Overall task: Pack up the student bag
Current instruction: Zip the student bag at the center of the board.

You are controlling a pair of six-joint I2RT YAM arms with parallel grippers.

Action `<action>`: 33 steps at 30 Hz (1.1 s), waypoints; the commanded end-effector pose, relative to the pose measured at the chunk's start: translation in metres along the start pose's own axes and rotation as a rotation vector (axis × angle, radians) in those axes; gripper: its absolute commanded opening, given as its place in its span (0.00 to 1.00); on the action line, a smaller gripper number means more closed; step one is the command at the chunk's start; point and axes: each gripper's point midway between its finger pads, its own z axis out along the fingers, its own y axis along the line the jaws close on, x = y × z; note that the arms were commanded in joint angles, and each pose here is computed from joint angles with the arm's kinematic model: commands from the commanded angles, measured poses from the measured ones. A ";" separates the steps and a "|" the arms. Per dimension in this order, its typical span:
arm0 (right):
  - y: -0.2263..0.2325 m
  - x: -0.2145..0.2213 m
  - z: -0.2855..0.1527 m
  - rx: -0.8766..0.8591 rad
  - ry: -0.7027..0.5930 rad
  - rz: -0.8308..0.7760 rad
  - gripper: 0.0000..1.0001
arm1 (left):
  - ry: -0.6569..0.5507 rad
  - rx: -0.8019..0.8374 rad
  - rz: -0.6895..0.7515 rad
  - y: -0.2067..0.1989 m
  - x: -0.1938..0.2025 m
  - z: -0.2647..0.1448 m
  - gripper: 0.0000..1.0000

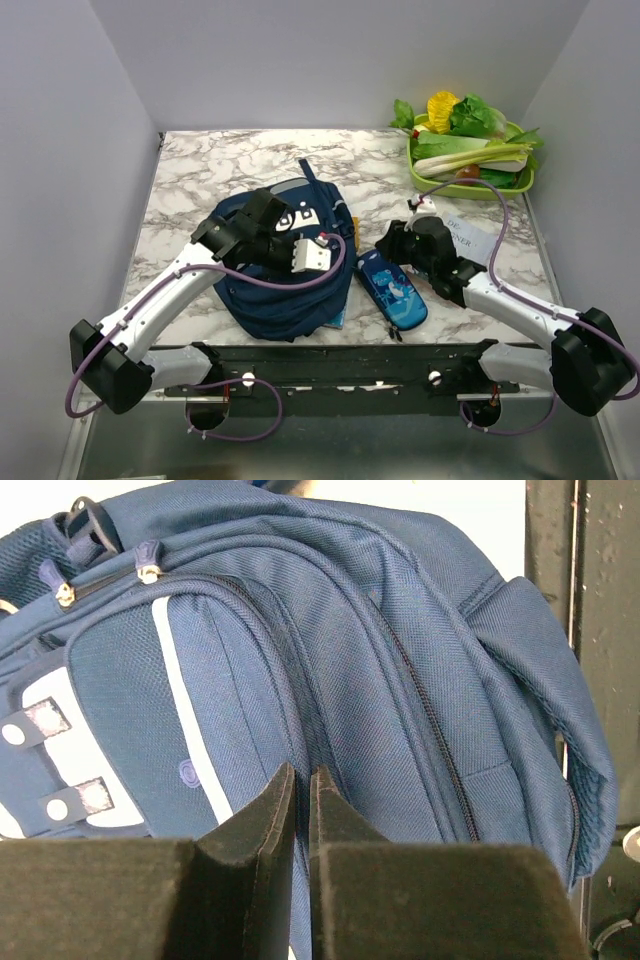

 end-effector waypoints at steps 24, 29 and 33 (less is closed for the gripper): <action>0.069 -0.013 -0.008 -0.413 -0.109 -0.285 0.53 | -0.249 -0.162 0.164 -0.043 0.001 -0.036 0.00; 0.091 0.009 -0.005 -0.512 -0.014 -0.442 0.53 | -0.234 -0.170 0.184 -0.048 0.009 -0.033 0.00; 0.104 0.029 -0.011 -0.554 -0.012 -0.577 0.53 | -0.232 -0.174 0.182 -0.051 0.013 -0.032 0.00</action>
